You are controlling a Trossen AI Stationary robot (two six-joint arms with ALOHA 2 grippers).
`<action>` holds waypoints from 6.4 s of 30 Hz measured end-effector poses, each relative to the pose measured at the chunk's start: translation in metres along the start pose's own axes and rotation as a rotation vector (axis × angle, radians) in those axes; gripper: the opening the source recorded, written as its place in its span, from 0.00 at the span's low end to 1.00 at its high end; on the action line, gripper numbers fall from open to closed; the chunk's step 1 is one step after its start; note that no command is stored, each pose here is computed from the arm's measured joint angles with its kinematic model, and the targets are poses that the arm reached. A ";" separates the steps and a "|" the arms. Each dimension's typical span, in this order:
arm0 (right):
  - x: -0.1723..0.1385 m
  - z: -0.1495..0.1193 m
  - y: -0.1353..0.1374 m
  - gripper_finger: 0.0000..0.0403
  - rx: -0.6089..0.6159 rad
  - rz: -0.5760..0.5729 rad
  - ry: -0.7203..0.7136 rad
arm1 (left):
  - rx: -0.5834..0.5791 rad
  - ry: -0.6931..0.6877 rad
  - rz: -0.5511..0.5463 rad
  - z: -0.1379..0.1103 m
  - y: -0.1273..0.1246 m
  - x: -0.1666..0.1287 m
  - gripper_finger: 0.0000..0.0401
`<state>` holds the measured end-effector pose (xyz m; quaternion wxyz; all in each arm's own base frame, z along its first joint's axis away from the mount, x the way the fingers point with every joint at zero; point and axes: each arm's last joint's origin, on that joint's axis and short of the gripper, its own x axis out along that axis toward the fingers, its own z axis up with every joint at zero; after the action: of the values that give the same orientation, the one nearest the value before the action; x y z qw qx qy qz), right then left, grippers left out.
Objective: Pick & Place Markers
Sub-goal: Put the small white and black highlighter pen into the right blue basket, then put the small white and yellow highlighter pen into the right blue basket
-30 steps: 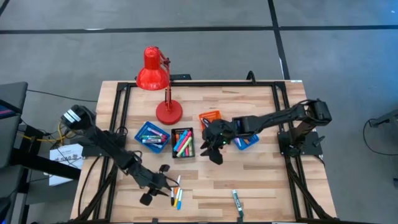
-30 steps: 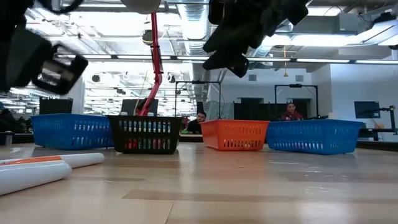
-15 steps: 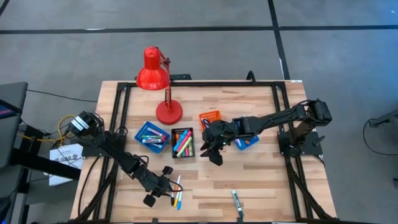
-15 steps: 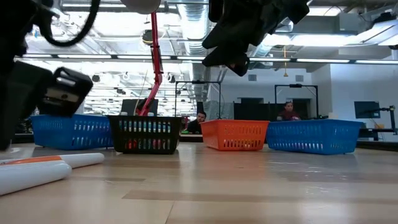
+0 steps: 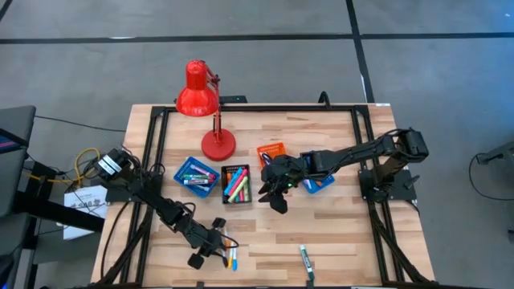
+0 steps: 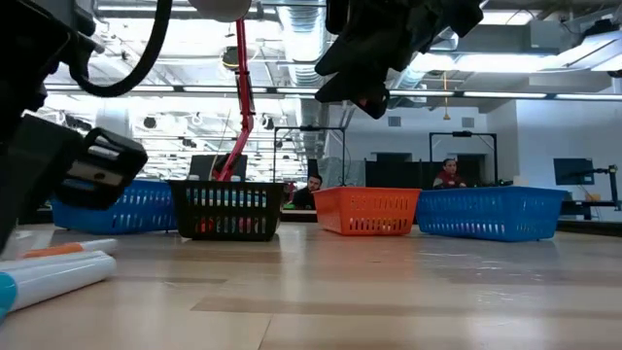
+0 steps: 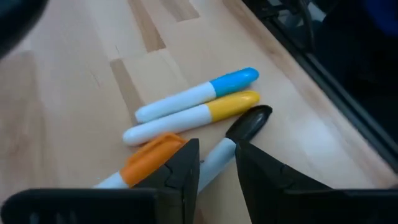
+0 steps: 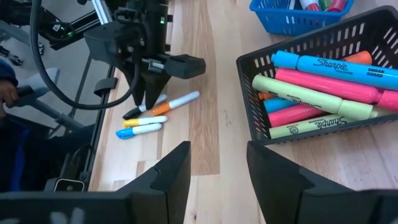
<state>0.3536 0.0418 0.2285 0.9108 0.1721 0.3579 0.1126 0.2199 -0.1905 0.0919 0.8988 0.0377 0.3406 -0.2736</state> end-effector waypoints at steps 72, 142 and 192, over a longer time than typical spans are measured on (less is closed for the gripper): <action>0.048 -0.004 0.011 0.35 -0.589 -0.300 -0.292 | 0.051 -0.275 0.689 0.078 0.073 -0.103 0.12; -0.073 -0.111 0.014 0.18 0.281 -1.066 0.178 | 0.029 -0.240 0.812 0.074 0.075 -0.105 0.36; 0.169 -0.095 0.090 0.31 -0.443 -0.009 -0.048 | 0.024 -0.259 0.811 0.076 0.075 -0.105 0.35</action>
<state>0.4016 0.2019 0.0951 0.9352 -0.0309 0.3032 0.1804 0.2389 -0.0974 0.2076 0.9685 0.1445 0.1792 0.0954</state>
